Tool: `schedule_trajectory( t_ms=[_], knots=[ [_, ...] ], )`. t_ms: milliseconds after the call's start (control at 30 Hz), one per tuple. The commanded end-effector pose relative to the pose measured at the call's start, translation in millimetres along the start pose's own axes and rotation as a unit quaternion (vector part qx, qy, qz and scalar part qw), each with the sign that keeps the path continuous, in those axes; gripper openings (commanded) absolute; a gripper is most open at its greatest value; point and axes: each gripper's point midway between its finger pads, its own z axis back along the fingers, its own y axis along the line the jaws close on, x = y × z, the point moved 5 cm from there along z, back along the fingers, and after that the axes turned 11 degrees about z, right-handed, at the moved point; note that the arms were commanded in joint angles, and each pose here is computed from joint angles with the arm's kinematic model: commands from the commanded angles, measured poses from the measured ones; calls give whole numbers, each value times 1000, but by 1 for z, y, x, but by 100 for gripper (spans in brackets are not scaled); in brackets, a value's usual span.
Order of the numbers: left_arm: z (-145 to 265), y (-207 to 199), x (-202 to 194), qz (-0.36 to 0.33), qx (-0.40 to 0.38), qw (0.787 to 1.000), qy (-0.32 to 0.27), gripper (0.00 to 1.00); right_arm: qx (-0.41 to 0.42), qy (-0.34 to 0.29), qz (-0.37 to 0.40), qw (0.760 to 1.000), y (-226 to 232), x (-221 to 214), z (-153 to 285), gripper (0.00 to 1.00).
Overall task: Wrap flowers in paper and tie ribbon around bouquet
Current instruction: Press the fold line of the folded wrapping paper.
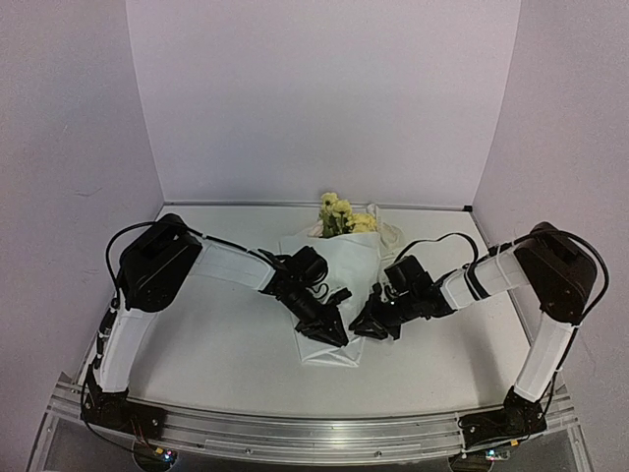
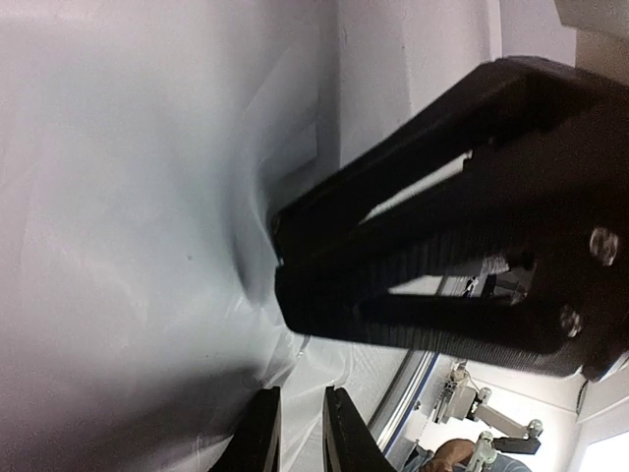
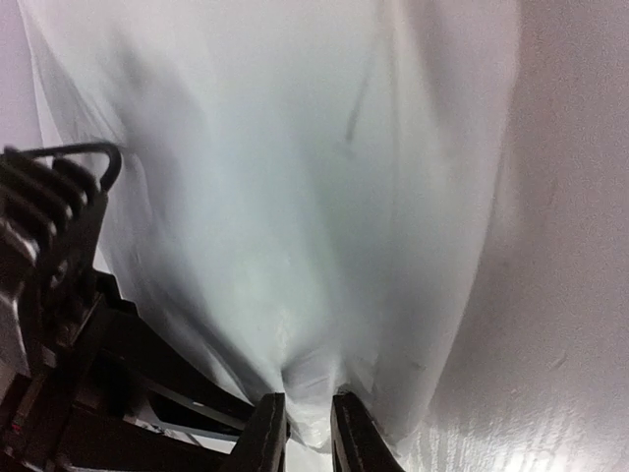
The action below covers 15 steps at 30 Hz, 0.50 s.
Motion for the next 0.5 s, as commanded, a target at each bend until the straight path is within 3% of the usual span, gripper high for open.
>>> schedule_trajectory(
  t_ms=[0,467],
  knots=[
    [-12,45,-16,47,77,996,12,17,-13,-18,-42,999,-24,16,-1,17],
    [-11,46,-16,41,85,995,14,17,3,-68,-115,991,-39,87,-1,16]
  ],
)
